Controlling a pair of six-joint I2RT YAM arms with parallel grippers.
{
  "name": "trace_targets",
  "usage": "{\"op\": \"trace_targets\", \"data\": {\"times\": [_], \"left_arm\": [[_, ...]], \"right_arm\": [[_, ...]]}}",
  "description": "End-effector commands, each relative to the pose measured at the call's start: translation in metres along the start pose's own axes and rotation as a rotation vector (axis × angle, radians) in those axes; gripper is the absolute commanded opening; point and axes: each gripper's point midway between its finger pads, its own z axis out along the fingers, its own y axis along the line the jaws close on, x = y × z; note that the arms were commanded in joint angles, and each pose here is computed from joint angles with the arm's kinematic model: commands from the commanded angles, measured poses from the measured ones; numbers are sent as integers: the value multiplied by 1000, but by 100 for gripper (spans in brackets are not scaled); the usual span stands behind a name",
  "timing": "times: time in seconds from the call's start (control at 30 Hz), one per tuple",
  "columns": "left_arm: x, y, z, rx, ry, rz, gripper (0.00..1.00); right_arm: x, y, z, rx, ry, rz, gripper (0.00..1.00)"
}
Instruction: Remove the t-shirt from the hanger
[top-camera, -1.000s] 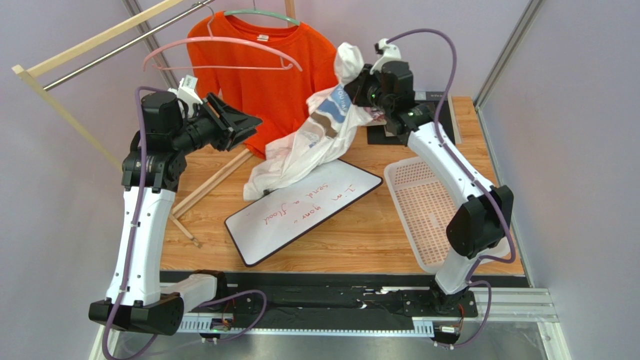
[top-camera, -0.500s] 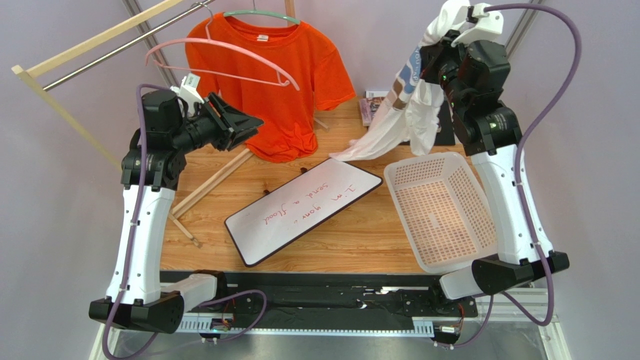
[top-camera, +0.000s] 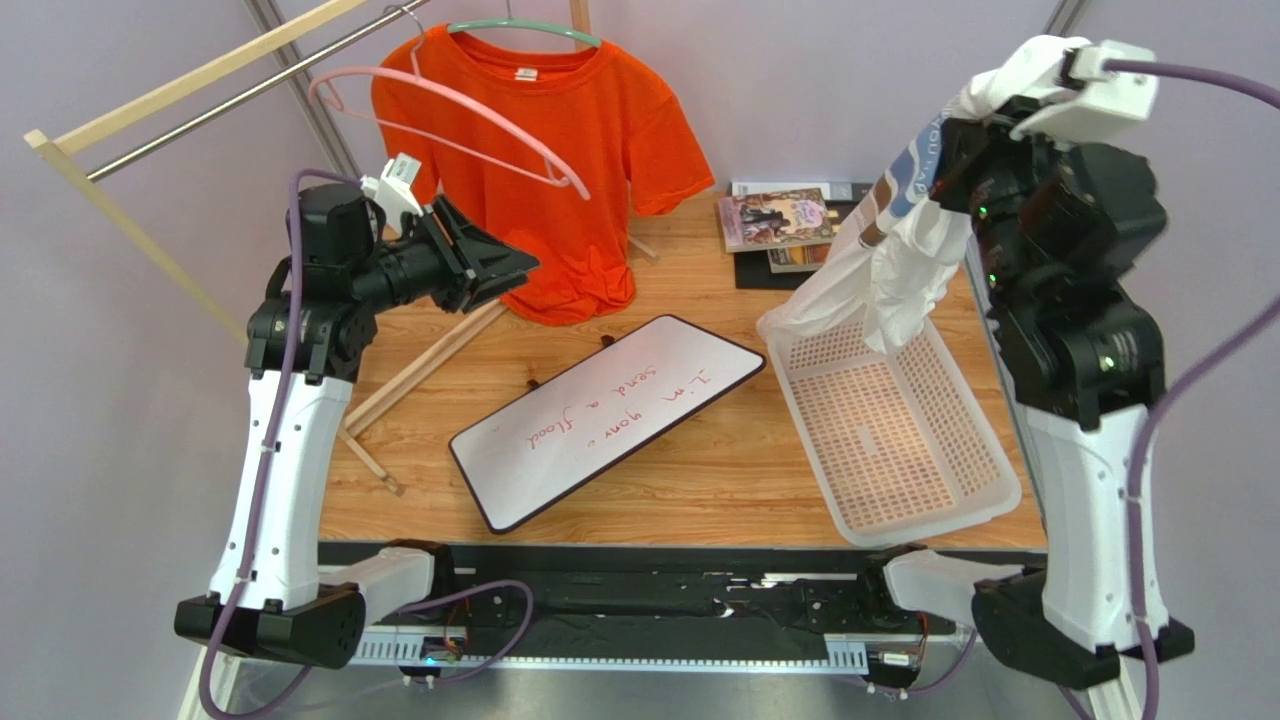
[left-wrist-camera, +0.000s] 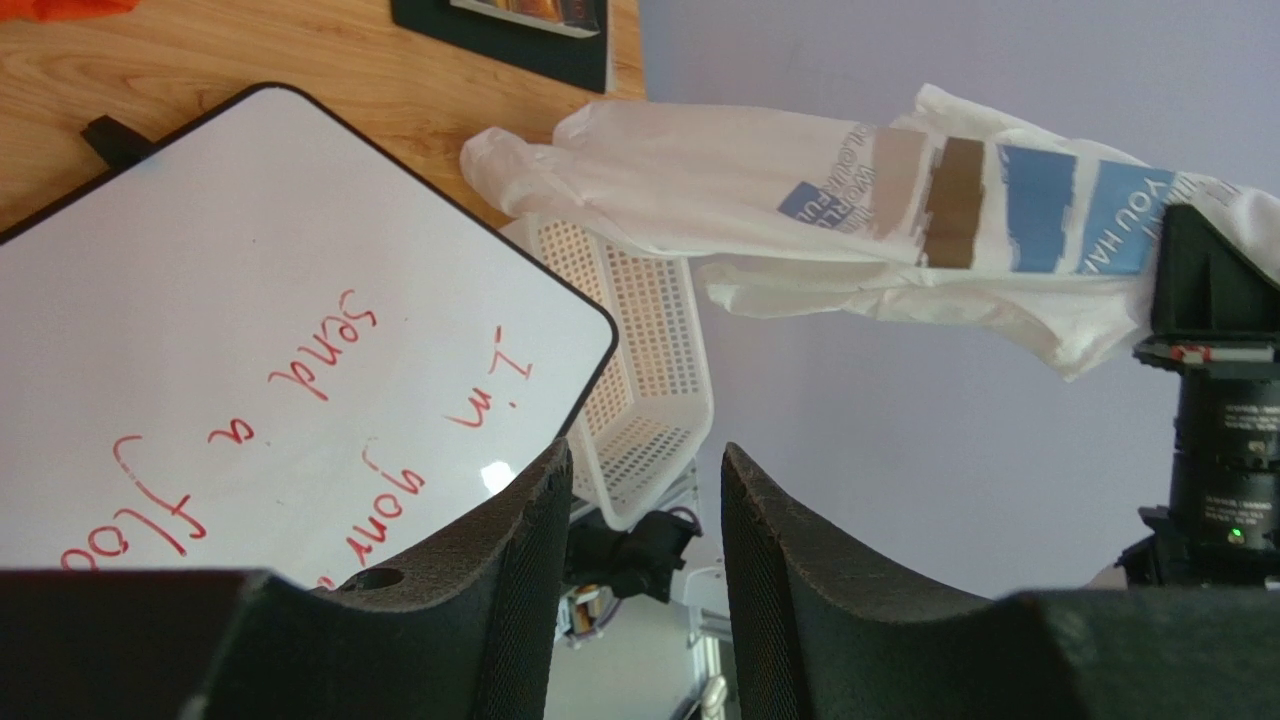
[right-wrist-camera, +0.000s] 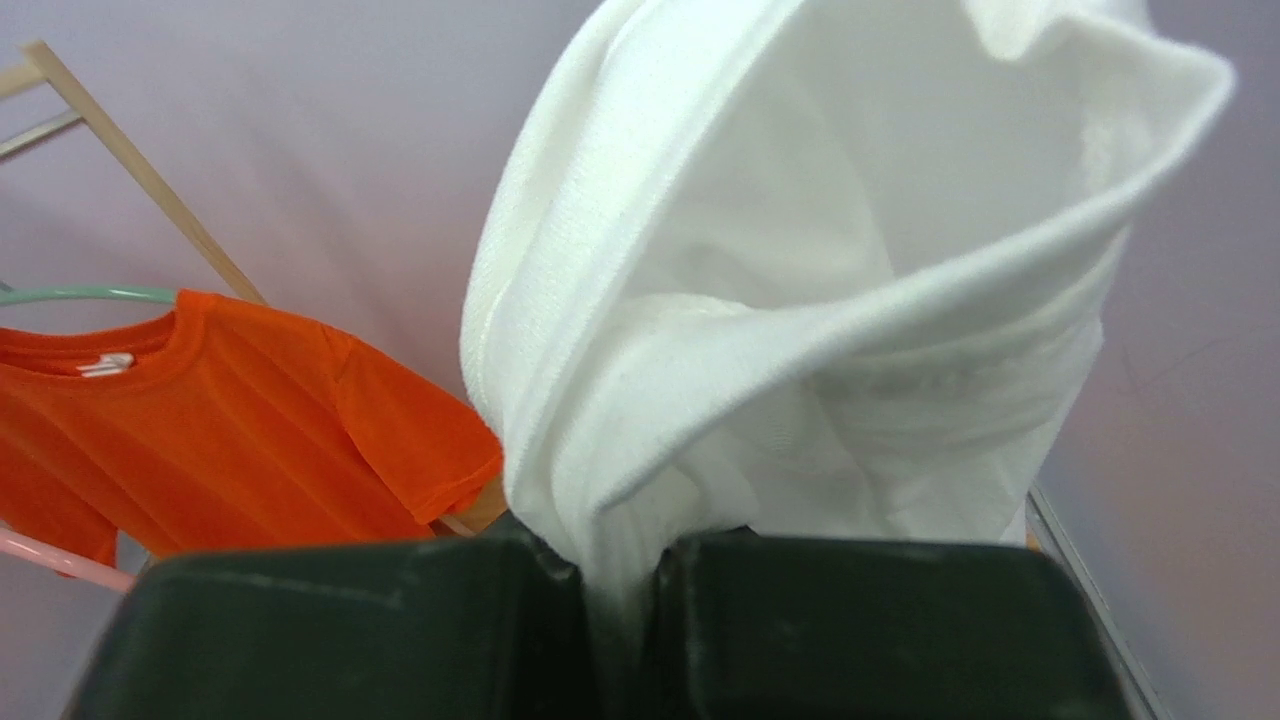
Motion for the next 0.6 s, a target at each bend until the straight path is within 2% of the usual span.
{"op": "trace_targets", "data": {"times": [0.0,0.2,0.43,0.57], "left_arm": [[11,-4,-7,18,33,50,47],[18,0,-11,10,51,50,47],[15,-5,-11,18,49,55,47],[15,-7,-13,17,42,56,47]], "right_arm": [[-53,-14,-53,-18,-168,33,0],[-55,-48,-85,89,-187,-26,0],[-40,-75,-86,234,-154,-78,0],[-64,-79,-91,264,-205,-91,0]]}}
